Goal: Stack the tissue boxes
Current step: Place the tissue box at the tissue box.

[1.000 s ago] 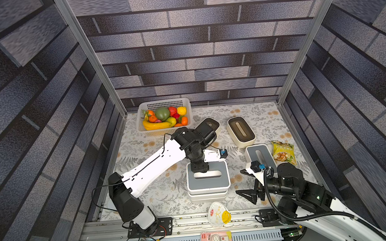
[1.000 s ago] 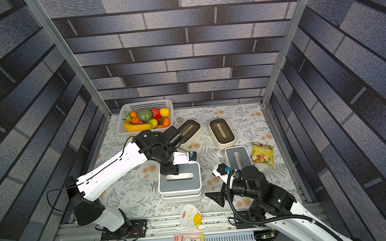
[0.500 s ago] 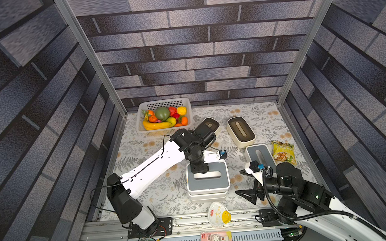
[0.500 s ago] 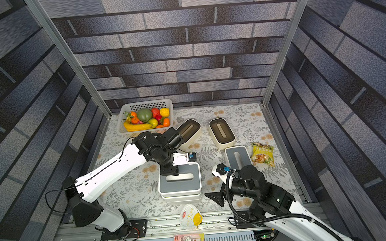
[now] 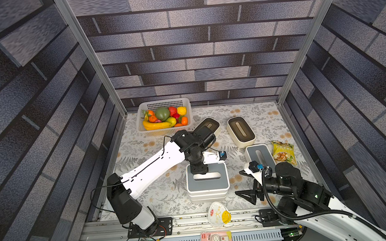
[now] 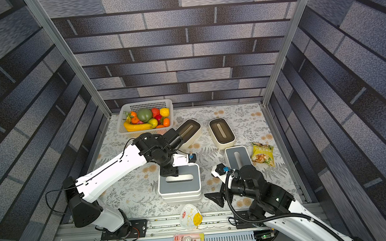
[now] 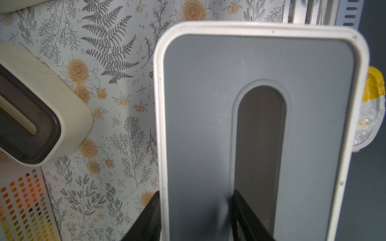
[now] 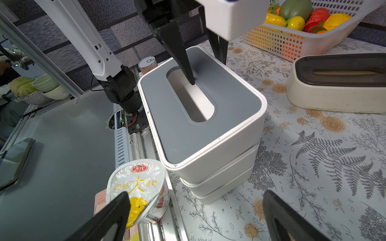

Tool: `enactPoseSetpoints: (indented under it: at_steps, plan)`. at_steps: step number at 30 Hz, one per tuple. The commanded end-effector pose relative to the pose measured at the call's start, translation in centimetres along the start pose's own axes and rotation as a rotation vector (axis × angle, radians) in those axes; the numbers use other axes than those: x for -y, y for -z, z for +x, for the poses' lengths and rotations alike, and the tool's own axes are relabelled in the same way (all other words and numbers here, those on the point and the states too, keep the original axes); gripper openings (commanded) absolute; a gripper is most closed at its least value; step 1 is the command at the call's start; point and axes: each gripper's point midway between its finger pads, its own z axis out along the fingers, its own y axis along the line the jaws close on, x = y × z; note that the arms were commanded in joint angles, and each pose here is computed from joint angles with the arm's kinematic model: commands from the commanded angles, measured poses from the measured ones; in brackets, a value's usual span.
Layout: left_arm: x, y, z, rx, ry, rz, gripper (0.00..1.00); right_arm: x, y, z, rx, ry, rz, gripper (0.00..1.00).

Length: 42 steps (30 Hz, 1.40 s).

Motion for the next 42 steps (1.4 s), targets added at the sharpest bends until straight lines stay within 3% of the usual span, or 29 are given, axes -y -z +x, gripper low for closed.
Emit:
enactPoseSetpoints:
  at_steps: [1, 42]
  plan:
    - [0.46, 1.05, -0.35, 0.044, -0.01, -0.012, 0.44, -0.32, -0.08, 0.01, -0.004, 0.007, -0.018, 1.0]
    - [0.72, 0.51, -0.11, 0.053, -0.005, 0.014, 0.44, -0.71, -0.56, 0.45, -0.028, -0.001, -0.045, 1.0]
